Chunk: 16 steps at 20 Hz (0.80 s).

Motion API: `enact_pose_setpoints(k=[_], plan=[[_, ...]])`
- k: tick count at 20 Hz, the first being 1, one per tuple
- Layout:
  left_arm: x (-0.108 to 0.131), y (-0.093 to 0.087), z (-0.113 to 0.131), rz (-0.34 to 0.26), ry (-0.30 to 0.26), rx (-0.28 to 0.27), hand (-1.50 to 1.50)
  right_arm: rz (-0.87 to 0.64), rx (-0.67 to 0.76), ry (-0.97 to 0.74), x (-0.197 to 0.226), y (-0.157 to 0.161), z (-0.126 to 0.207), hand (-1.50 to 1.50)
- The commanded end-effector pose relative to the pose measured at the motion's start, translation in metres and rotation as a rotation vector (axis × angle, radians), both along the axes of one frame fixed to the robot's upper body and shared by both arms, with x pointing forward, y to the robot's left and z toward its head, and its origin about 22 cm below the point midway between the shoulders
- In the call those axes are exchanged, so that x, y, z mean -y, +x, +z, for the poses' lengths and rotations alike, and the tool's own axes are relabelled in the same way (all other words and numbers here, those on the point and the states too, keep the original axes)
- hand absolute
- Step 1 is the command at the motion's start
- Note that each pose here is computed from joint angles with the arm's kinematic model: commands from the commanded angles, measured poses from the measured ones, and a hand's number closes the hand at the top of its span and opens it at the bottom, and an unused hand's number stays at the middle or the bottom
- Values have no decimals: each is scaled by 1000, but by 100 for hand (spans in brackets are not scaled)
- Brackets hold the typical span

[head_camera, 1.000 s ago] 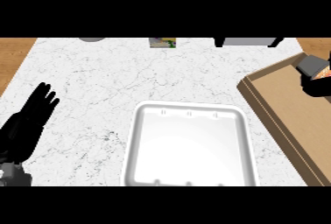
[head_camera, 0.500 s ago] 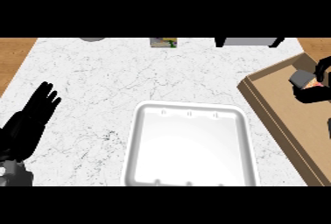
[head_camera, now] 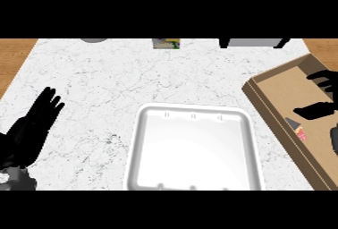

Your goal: Pick the cupcake from the tray and place it in the cardboard box

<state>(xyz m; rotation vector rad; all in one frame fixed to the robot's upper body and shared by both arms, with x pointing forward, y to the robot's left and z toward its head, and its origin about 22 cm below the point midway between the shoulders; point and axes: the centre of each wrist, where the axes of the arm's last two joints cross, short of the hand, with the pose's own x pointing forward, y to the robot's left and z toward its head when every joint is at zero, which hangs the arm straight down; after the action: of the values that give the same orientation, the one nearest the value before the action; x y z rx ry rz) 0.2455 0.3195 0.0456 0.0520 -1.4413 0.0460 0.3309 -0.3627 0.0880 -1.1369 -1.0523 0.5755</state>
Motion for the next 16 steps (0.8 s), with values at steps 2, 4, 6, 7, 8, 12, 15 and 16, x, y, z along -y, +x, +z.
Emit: enact_pose_setpoints(k=[2, 4, 6, 7, 8, 12, 15, 16], plan=[[-11, -1, -1, 6, 12, 10, 0, 12, 181, 72, 16, -16, -19, -150], [-1, -1, -7, 4, -12, -2, 0, -28, 345, 196, 3, -10, 6, -150], [3, 1, 7, -2, -2, 12, 0, -97, 436, 292, 13, -7, 18, -150], [-6, -1, -7, 1, -1, -6, 0, -97, 481, 324, 21, -15, 12, -150], [1, 2, 8, 9, 4, -2, 0, -128, 527, 336, 19, -13, 16, -150], [-4, 1, -9, 8, -2, -4, 0, -160, 603, 461, 46, -34, 26, -150], [-11, 4, 9, 32, 10, 4, 0, -178, 605, 474, 75, -70, 29, -150], [9, -4, 8, 18, 10, 8, 0, -204, 611, 459, 98, -85, 26, -150]])
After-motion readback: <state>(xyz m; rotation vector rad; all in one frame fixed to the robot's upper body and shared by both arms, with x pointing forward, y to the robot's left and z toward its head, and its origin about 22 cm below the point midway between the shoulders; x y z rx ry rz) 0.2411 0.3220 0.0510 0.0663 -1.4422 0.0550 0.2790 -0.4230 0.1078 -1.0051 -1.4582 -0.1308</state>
